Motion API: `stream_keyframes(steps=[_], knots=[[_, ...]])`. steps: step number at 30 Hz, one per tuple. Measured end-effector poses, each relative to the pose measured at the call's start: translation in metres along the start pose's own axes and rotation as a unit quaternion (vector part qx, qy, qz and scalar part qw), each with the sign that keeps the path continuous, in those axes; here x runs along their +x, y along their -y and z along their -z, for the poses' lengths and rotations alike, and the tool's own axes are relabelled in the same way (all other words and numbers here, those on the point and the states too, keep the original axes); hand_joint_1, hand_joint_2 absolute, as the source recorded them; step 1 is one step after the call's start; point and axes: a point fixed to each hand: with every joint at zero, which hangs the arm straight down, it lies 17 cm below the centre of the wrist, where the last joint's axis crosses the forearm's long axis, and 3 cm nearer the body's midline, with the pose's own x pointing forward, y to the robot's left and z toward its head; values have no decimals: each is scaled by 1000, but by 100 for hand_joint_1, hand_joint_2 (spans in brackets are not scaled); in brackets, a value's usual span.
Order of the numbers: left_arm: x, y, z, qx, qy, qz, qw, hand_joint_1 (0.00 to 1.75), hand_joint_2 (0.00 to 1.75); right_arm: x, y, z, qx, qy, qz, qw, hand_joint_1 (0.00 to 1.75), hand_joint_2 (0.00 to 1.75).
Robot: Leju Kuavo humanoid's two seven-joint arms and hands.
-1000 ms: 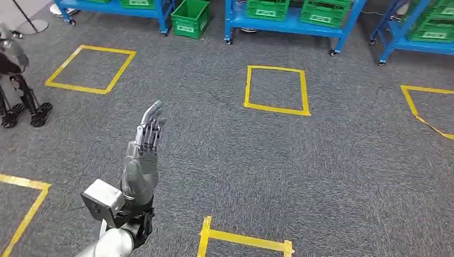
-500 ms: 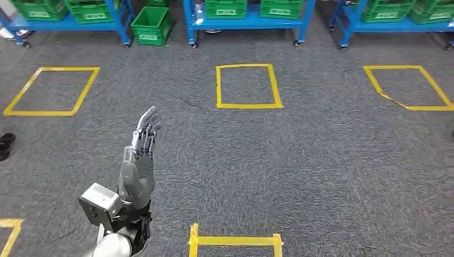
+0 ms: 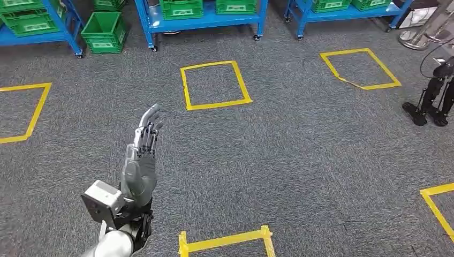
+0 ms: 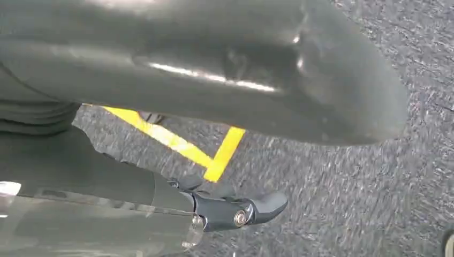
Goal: Take the parts from the cabinet and place them on the table.
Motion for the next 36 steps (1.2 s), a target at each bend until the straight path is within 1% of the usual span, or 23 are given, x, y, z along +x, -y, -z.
stream_keyframes(steps=[5,11,19,20,22,30,34,35,36], knots=[[-1,1,3,-3,1,-4,1000,0,0,1,5,2,-5,1,-5,1000,0,0],[1,4,9,-11,10,22,1000,0,0,4,-1,2,1,6,-9,1000,0,0],[-4,7,7,-12,2,24,1000,0,0,8,2,4,2,11,-16,1000,0,0],[-5,7,6,-13,0,24,1000,0,0,4,-5,0,6,6,-13,1000,0,0],[-5,7,7,-13,1,24,1000,0,0,13,-7,4,8,13,-12,1000,0,0],[-5,7,8,-12,3,25,1000,0,0,6,1,3,5,9,-21,1000,0,0],[-10,6,7,-10,-11,19,1000,0,0,2,1,2,6,5,-26,1000,0,0],[-13,5,4,-7,-19,14,1000,0,0,-2,-5,-1,11,0,-25,1000,0,0],[-16,3,3,-1,-27,10,1000,0,0,6,-6,2,11,6,-24,1000,0,0]])
